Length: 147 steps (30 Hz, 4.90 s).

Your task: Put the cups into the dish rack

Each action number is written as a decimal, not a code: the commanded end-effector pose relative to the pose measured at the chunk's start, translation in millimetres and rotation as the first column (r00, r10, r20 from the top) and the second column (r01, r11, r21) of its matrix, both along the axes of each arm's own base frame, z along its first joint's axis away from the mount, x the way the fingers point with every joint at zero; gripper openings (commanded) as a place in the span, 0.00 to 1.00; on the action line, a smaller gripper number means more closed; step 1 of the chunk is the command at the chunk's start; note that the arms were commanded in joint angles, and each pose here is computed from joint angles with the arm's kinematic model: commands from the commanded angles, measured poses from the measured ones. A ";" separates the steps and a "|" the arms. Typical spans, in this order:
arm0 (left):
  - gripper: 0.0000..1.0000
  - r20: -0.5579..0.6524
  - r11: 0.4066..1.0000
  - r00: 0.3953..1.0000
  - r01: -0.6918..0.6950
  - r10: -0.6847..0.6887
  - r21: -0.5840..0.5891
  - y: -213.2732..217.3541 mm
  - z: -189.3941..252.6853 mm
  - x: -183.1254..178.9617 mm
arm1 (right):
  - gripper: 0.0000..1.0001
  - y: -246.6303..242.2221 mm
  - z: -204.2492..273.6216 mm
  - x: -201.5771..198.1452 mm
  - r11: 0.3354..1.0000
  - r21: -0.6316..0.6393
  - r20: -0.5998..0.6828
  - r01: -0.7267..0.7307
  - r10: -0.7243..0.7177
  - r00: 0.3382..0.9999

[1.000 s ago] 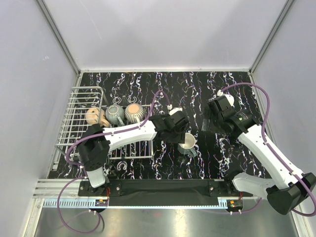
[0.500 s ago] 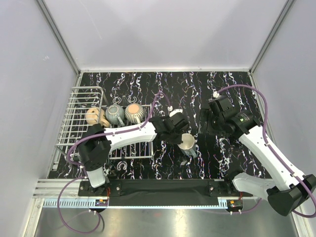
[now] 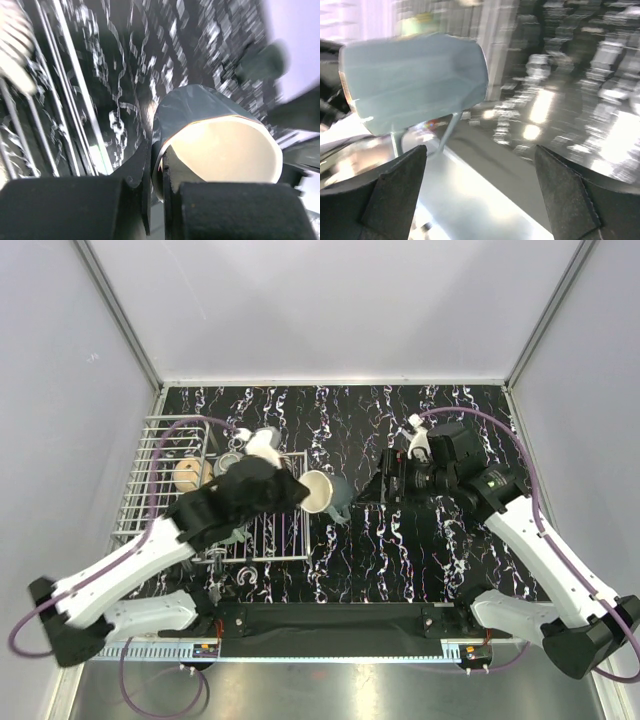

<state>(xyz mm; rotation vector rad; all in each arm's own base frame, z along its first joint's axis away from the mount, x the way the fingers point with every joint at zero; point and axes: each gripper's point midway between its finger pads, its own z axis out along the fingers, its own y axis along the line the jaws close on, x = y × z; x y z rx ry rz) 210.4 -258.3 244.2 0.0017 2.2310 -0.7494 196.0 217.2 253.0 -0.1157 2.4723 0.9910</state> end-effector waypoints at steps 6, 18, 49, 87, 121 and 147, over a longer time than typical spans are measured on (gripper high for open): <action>0.00 0.351 0.969 0.924 -0.069 0.152 -0.237 51.7 85.2 1.8 | 0.99 70.1 78.6 -29.0 0.836 0.510 0.006 -0.204 0.233 0.972; 0.00 0.478 0.860 0.815 -0.047 0.327 -0.507 86.3 137.4 -10.5 | 0.96 131.6 101.8 -47.4 0.715 0.670 -0.060 -0.202 0.323 0.945; 0.00 0.539 0.699 0.732 0.120 0.417 -0.705 105.6 188.4 -37.4 | 0.75 181.7 147.2 -54.1 0.551 0.798 0.031 -0.243 0.365 0.931; 0.88 0.275 0.835 0.879 -0.211 0.389 -0.508 117.9 103.8 -24.9 | 0.00 169.3 107.8 -26.0 0.824 0.536 0.143 -0.183 0.124 0.982; 0.94 0.415 0.857 0.771 -0.322 0.484 -0.401 205.8 162.7 -52.3 | 0.00 254.9 -75.9 14.6 0.898 -0.437 0.397 -0.060 0.252 0.883; 0.94 0.351 0.817 0.764 -0.381 0.542 -0.433 216.4 148.0 -53.7 | 0.00 305.0 -124.2 7.3 0.871 -0.470 0.376 -0.143 0.344 0.861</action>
